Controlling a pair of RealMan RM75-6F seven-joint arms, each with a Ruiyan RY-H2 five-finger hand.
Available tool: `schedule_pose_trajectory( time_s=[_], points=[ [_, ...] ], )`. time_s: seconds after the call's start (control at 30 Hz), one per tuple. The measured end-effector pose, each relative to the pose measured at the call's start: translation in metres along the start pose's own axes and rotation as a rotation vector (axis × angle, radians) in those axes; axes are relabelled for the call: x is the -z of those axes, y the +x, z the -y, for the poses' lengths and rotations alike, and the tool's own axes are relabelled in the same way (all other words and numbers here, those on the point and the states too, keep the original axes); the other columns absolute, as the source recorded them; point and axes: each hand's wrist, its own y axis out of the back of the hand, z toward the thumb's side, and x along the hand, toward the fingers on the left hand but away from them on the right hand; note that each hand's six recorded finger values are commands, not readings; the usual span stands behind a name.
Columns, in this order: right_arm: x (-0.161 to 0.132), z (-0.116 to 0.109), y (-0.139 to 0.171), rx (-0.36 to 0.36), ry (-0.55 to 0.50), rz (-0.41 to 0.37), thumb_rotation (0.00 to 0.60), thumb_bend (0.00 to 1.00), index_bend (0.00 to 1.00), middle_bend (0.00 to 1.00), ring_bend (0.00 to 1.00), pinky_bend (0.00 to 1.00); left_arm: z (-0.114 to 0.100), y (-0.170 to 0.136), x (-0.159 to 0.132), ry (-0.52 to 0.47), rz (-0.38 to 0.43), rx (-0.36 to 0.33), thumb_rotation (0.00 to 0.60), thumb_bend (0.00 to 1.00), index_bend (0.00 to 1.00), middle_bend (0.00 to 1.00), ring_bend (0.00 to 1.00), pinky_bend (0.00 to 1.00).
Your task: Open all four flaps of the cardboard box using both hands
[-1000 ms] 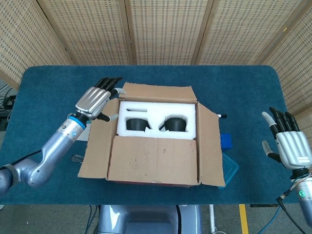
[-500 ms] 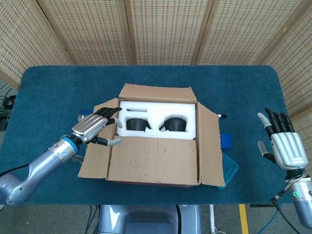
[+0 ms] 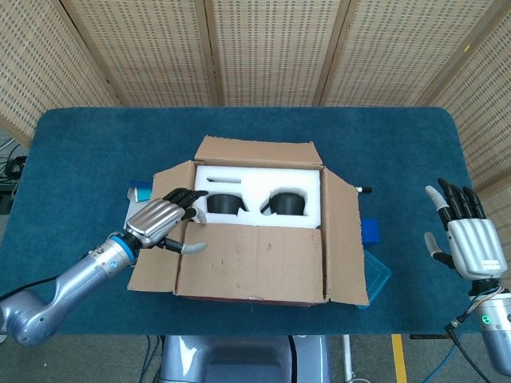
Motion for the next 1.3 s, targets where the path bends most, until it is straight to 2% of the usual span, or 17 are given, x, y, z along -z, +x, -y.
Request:
schedule_pose_trajectory(
  time_s=[0.33,0.7,0.9,1.3],
  points=[
    [0.005,-0.001,0.002,-0.001,-0.011,0.011,0.6,0.47,0.02,0.0,0.0,0.0,0.0,0.012,0.004,0.016,-0.027,-0.024,0.116,0.17,0.32,0.0,0.0,0.0],
    [0.008,-0.003,0.004,0.001,-0.016,0.021,0.6,0.47,0.02,0.0,0.0,0.0,0.009,0.018,-0.007,0.019,-0.007,0.026,0.116,0.17,0.35,0.0,0.0,0.0],
    [0.009,-0.003,0.004,0.004,-0.017,0.025,0.6,0.47,0.02,0.0,0.0,0.0,0.007,0.013,-0.009,-0.019,-0.001,0.041,0.116,0.17,0.39,0.0,0.0,0.0],
    [0.007,-0.003,0.002,0.003,-0.016,0.02,0.6,0.47,0.02,0.0,0.0,0.0,-0.015,-0.004,-0.009,-0.171,0.018,-0.006,0.116,0.17,0.39,0.0,0.0,0.0]
  ],
)
